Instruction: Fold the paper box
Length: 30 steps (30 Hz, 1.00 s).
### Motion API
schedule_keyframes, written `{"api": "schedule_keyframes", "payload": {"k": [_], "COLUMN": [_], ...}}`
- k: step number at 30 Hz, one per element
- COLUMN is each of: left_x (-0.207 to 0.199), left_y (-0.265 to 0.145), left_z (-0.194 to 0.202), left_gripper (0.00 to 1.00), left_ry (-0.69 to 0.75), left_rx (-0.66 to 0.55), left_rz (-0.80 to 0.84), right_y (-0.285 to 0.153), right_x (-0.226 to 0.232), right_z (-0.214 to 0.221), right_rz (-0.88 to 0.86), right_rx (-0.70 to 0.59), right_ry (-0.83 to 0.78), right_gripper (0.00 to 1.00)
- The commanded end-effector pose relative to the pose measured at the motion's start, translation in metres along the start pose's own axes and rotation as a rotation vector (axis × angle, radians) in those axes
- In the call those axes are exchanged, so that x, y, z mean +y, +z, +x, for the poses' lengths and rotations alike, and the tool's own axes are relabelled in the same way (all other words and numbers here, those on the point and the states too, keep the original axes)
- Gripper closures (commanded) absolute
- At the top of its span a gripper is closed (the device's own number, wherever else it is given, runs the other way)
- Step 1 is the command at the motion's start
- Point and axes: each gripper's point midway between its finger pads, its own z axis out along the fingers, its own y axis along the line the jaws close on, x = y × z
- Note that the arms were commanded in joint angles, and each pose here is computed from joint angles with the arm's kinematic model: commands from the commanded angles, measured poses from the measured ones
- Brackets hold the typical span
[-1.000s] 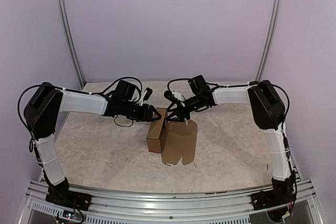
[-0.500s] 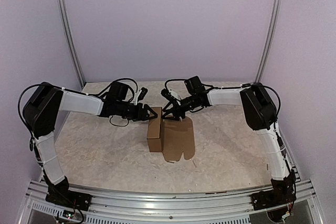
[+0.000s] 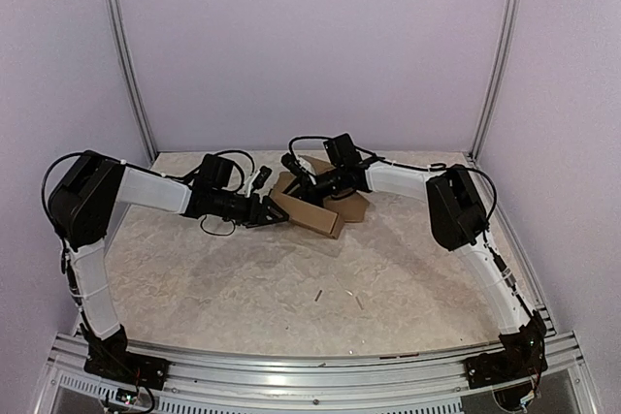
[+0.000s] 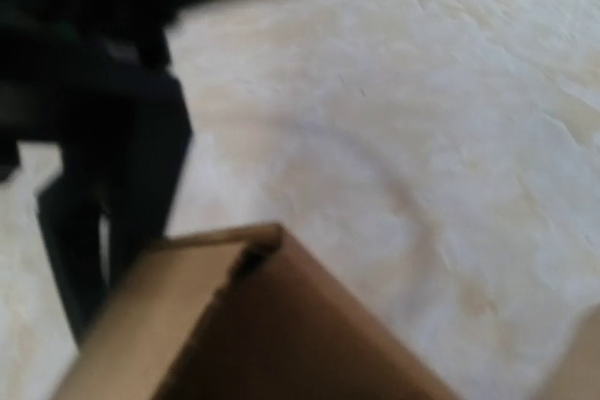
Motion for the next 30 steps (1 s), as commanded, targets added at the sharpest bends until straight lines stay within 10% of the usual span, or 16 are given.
{"api": "schedule_keyframes", "payload": {"k": [1, 30], "left_x": [-0.001, 0.044], "left_y": [-0.003, -0.028], "left_z": [-0.007, -0.027], "left_gripper": [0.42, 0.41], "left_ry": [0.022, -0.117], "left_rx": [-0.019, -0.164], "left_rz": [0.042, -0.239], "right_y": [0.017, -0.052], "right_x": [0.023, 0.03], "right_z": [0.003, 0.015], "right_rz": [-0.102, 0.306], "right_rx": [-0.002, 0.114], "right_ry": [0.044, 0.309], "right_gripper": [0.63, 0.58]}}
